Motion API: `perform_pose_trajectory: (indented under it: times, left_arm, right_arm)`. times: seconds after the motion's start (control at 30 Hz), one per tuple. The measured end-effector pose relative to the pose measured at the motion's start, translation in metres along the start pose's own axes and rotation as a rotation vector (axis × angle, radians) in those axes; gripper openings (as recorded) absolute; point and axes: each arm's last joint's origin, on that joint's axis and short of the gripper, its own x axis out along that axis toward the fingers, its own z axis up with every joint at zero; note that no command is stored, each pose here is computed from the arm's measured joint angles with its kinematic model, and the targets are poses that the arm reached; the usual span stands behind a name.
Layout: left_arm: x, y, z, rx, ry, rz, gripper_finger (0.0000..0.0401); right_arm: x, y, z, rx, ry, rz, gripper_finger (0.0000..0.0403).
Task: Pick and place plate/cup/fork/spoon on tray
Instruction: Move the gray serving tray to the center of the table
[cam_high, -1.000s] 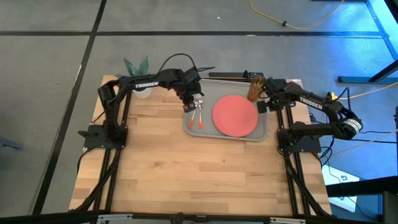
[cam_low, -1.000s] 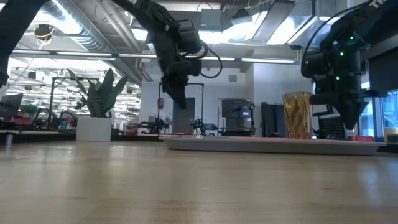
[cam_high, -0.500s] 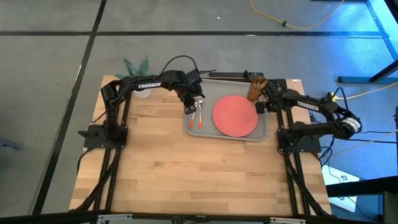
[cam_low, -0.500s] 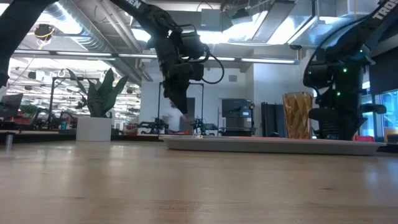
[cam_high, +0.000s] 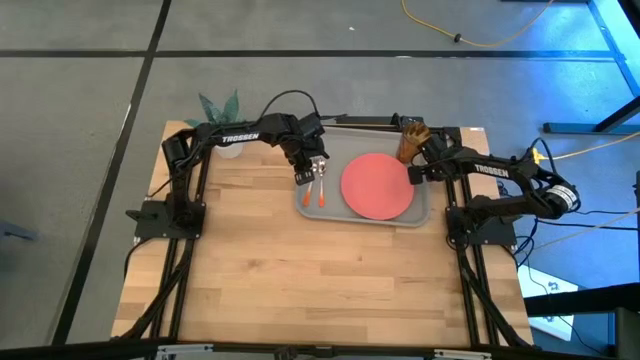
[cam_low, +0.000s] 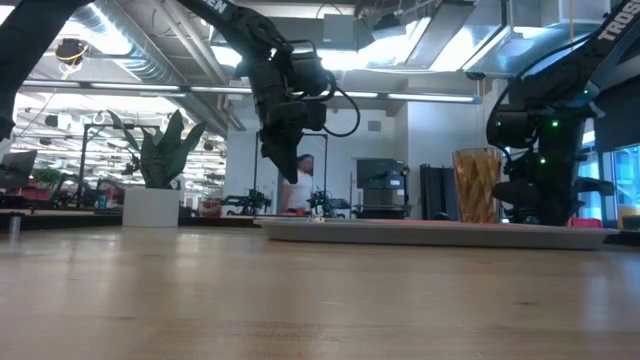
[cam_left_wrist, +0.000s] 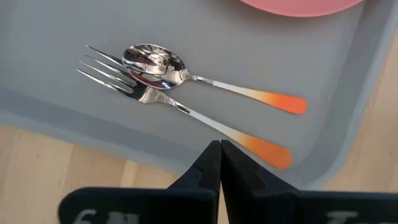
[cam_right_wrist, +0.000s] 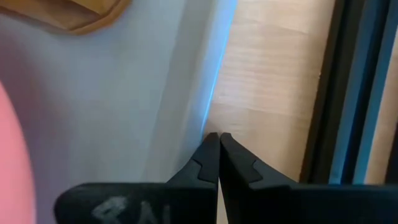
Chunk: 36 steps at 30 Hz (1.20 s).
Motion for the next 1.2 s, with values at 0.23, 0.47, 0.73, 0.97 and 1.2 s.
perform_pose_trajectory:
  times: [0.23,0.47,0.73,0.97,1.2]
  left_arm:
    - [0.0,0.001,0.0,0.009,0.005,0.029,0.0]
    - [-0.001,0.006,0.0,0.025,0.002,0.064,0.0]
    - [-0.004,0.021,0.0,-0.007,-0.028,0.084,0.0]
    - [-0.008,0.037,-0.003,-0.045,-0.024,0.137,0.0]
    - [-0.02,0.068,-0.007,-0.182,-0.048,0.189,0.0]
  right_arm:
    - [0.0,0.005,0.001,-0.055,-0.027,0.023,0.0004]
    - [-0.002,0.014,0.001,-0.097,-0.058,0.096,0.0004]
    - [-0.004,0.026,0.001,-0.131,-0.062,0.232,0.0004]
    - [-0.006,0.025,0.001,-0.132,-0.058,0.216,0.0004]
    - [-0.023,0.024,0.008,-0.129,-0.059,0.208,0.0004]
